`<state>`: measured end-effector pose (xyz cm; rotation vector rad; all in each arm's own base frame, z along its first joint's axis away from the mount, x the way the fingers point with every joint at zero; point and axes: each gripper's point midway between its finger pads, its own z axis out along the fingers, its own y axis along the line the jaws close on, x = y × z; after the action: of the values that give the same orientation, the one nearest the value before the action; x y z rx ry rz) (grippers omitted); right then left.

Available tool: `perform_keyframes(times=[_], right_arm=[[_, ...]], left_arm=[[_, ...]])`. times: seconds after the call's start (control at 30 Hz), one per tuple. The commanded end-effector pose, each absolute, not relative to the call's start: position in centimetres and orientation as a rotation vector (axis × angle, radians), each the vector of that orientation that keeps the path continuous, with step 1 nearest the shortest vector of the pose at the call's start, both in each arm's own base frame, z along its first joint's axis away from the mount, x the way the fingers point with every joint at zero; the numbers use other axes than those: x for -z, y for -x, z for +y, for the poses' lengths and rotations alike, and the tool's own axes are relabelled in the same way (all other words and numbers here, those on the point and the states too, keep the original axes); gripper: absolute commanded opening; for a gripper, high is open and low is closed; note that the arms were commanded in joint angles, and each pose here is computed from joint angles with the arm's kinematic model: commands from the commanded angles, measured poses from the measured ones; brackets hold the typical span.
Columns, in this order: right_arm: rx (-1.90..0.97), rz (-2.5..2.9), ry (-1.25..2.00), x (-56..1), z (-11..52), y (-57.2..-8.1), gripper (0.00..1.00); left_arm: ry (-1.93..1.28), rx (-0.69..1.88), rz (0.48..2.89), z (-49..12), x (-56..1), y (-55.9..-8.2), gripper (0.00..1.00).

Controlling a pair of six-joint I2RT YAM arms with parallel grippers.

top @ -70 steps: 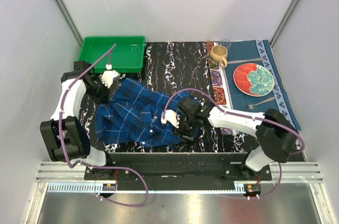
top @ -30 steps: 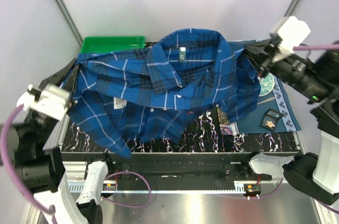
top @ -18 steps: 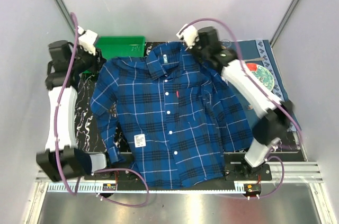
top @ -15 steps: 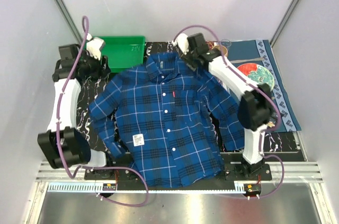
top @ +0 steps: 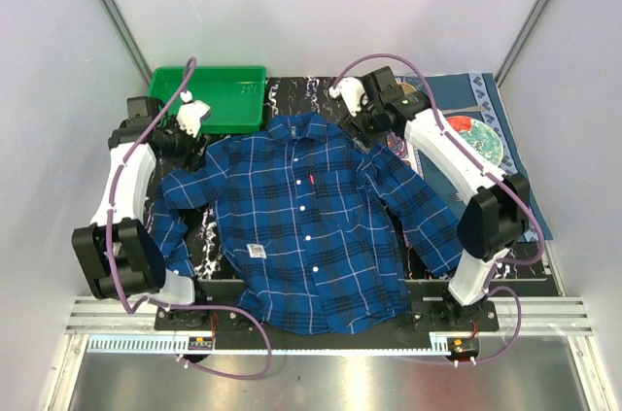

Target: Pin the brooch onto the clothing

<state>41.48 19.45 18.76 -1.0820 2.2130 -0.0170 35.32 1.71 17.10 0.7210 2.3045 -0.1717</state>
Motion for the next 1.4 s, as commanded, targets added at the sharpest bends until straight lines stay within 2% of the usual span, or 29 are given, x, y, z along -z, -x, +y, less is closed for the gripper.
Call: perform_keyframes(times=[0.0, 0.07, 0.23, 0.37, 0.43, 0.5, 0.6, 0.73, 1.03, 1.17, 1.27, 1.3, 1.33, 1.37], right_arm=[[-0.320, 2.377, 1.124, -15.1, 21.9, -36.4, 0.69], [-0.420, 2.430, 1.134, -14.1, 23.3, -34.6, 0.67], [-0.444, 2.492, 1.159, -10.6, 24.8, -33.5, 0.64], [-0.447, 2.558, 1.143, -8.5, 24.8, -33.2, 0.64], [-0.440, 2.584, 1.142, -7.1, 24.6, -33.1, 0.63], [-0.415, 2.607, 1.141, -5.9, 24.4, -33.2, 0.63], [-0.372, 2.617, 1.146, -4.4, 23.7, -33.8, 0.62], [-0.354, 2.644, 1.133, -3.4, 23.3, -34.1, 0.62], [-0.340, 2.665, 1.109, -3.6, 23.4, -34.5, 0.62], [-0.327, 2.657, 1.105, -4.1, 23.3, -34.6, 0.62], [-0.319, 2.655, 1.108, -4.2, 23.1, -34.6, 0.62], [-0.316, 2.661, 1.107, -4.0, 22.9, -34.6, 0.62], [-0.310, 2.658, 1.112, -4.0, 22.8, -34.6, 0.62], [-0.301, 2.662, 1.112, -3.9, 22.5, -34.6, 0.62]], left_arm=[[-0.722, 0.167, 2.442, 2.6, -14.0, -34.5, 0.64], [-0.694, 0.175, 2.520, 3.1, -12.4, -33.9, 0.64], [-0.568, -0.015, 2.660, 7.7, -10.3, -32.3, 0.65], [-0.509, -0.053, 2.690, 10.6, -11.0, -29.5, 0.77], [-0.492, -0.030, 2.730, 11.2, -11.0, -26.7, 0.84], [-0.529, -0.027, 2.791, 11.4, -9.8, -23.8, 0.87], [-0.512, -0.060, 2.828, 12.6, -8.8, -20.8, 0.86], [-0.422, -0.012, 2.902, 13.9, -6.8, -18.3, 0.80], [-0.399, 0.090, 2.994, 14.2, -2.4, -17.8, 0.70], [-0.401, 0.080, 3.022, 15.1, -1.0, -18.4, 0.60], [-0.389, 0.092, 3.014, 15.4, -1.0, -19.7, 0.35], [-0.391, 0.086, 3.013, 15.7, -1.1, -20.2, 0.11], [-0.398, 0.068, 3.002, 15.9, -1.5, -20.9, 0.03], [-0.402, 0.007, 2.967, 16.9, -2.8, -22.4, 0.00]])
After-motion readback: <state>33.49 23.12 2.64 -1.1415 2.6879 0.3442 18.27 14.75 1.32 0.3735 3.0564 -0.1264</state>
